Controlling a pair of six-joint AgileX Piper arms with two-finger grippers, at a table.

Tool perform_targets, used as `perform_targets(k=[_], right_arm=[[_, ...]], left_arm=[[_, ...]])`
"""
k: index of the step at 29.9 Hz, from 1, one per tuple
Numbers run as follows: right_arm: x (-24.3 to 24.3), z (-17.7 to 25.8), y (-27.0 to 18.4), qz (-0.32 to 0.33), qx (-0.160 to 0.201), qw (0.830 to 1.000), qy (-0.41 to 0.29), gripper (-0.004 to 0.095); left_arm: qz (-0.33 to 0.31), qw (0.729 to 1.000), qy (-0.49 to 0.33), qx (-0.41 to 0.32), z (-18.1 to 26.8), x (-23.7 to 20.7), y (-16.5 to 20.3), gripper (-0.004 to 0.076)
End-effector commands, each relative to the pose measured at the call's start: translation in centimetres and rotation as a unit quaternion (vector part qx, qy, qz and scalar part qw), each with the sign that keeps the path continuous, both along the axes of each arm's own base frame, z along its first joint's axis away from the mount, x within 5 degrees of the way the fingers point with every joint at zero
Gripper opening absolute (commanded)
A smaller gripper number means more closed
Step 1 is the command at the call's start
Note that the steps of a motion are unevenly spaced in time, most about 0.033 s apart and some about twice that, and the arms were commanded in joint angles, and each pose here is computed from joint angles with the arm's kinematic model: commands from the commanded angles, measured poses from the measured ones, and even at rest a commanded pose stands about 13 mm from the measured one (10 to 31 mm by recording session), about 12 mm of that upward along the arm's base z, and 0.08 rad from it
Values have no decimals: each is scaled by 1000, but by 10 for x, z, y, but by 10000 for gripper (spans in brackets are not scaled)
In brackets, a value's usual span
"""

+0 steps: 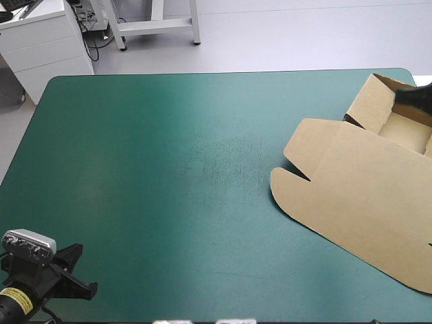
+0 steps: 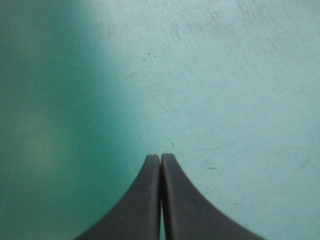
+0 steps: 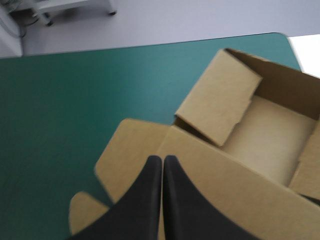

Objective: Fold the box

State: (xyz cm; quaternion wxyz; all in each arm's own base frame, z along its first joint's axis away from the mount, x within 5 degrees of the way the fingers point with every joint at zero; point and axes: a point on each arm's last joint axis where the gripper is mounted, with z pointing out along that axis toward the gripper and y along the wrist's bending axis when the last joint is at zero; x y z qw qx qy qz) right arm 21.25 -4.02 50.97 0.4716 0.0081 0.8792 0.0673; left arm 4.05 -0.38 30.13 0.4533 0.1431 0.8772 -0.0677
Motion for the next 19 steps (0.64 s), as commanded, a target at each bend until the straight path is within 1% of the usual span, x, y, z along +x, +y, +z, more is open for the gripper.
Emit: perform_targets(k=[1, 4, 6, 11, 16, 19], right_arm=[[-42, -3, 37, 66, -29, 996, -51, -8], [-69, -27, 54, 102, -41, 993, -49, -8], [-89, -43, 58, 112, -48, 992, -43, -8], [-120, -91, 59, 108, -60, 992, -18, -8], [-145, -134, 60, 99, -61, 993, -24, -8], [-154, -160, 59, 89, -69, 993, -25, -8]], left_arm=[[-6, 999, -32, -22, 12, 3, -3, -32], [-7, 999, -37, -24, 13, 2, -3, -32], [-9, 998, -46, -29, 14, 1, -2, -32], [-14, 996, -76, -45, 17, -1, -2, -32], [-17, 995, -83, -46, 8, -1, -2, -32], [-20, 995, -88, -48, 0, -1, -2, -32]])
